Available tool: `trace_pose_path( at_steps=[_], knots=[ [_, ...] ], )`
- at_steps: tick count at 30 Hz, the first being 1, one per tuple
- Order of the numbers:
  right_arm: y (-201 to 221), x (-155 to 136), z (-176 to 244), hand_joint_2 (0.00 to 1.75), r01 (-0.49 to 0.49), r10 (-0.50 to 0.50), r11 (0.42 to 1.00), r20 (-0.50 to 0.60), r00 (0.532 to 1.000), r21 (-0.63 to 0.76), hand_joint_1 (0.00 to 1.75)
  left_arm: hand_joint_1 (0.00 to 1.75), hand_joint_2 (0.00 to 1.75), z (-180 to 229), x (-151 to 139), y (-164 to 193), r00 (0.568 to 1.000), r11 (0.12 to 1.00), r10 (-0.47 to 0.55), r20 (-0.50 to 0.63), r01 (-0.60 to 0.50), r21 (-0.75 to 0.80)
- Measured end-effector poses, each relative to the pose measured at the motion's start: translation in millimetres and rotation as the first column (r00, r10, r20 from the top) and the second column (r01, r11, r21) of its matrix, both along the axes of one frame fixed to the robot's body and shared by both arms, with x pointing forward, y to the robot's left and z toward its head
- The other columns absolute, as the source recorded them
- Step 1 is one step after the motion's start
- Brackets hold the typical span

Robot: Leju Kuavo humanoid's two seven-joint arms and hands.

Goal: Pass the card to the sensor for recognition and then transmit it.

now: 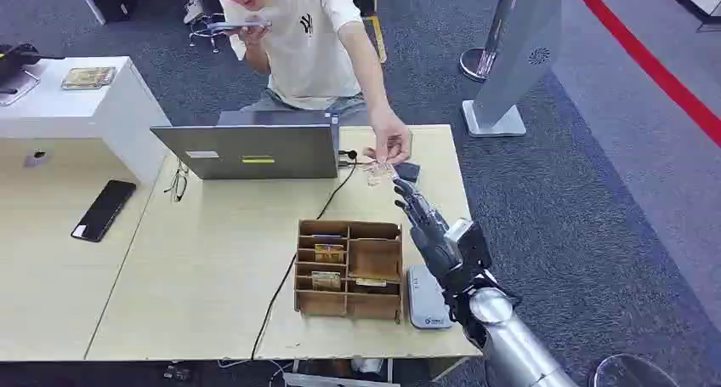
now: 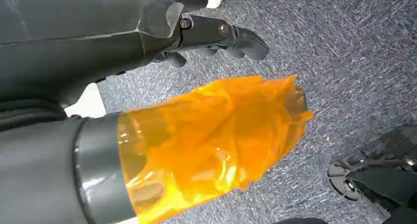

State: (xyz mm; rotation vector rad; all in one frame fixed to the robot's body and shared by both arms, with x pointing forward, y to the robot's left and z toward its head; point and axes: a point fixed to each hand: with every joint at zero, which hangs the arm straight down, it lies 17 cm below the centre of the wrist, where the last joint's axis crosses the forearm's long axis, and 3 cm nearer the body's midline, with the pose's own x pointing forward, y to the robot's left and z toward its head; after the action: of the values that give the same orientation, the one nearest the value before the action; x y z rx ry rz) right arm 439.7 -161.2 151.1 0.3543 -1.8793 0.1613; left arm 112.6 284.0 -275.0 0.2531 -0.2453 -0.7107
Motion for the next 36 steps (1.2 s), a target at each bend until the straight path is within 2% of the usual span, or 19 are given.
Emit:
trace_pose_path(
  at_steps=[6,11,12,21,22,25,26,28,33,36],
  knots=[
    [-8.0,5.1,4.2,1.75,0.098,-0.09,0.989,0.068,0.994,-0.113,0.0,0.0,0.0,0.1,0.4,0.0,1.0,1.0,-0.004,0.002,0.004,0.002],
    [-17.3,13.2,29.8,1.75,0.279,-0.211,0.922,0.256,0.943,-0.268,0.0,0.0,0.0,0.4,2.1,0.3,1.0,1.0,-0.014,0.005,0.014,0.006],
    [-17.7,14.9,41.9,1.75,0.337,-0.234,0.891,0.33,0.915,-0.304,0.0,0.0,0.0,0.7,3.4,0.4,1.0,1.0,-0.021,0.007,0.021,0.008],
    [-11.8,17.4,64.0,1.75,0.402,-0.241,0.854,0.434,0.868,-0.33,0.0,0.0,0.0,1.2,5.7,0.5,1.0,1.0,-0.028,0.009,0.028,0.012],
    [-13.9,17.1,73.8,1.75,0.47,-0.261,0.811,0.503,0.824,-0.349,0.0,0.0,0.0,1.2,6.0,0.7,0.999,0.999,-0.033,0.008,0.033,0.014],
    [-14.3,17.7,93.8,1.75,0.581,-0.273,0.727,0.622,0.733,-0.366,0.0,0.0,0.0,1.8,8.9,0.4,0.999,0.999,-0.044,0.01,0.043,0.017],
    [-10.8,17.5,103.4,1.75,0.625,-0.252,0.684,0.683,0.686,-0.376,0.0,0.0,0.0,2.5,12.4,0.3,0.999,0.999,-0.047,0.013,0.047,0.018],
    [1.2,16.9,112.2,1.75,0.658,-0.183,0.638,0.752,0.634,-0.399,0.0,0.0,0.0,2.9,14.5,-0.7,0.998,0.998,-0.054,0.01,0.054,0.018],
    [27.1,17.7,124.9,1.75,0.712,-0.037,0.56,0.846,0.531,-0.423,0.0,0.0,0.0,3.9,19.3,-2.5,0.997,0.997,-0.07,0.009,0.07,0.016],
    [34.7,22.1,132.6,1.75,0.742,0.01,0.525,0.874,0.486,-0.418,0.0,0.0,0.0,4.4,21.8,-2.3,0.997,0.997,-0.075,0.008,0.075,0.018]
  ],
)
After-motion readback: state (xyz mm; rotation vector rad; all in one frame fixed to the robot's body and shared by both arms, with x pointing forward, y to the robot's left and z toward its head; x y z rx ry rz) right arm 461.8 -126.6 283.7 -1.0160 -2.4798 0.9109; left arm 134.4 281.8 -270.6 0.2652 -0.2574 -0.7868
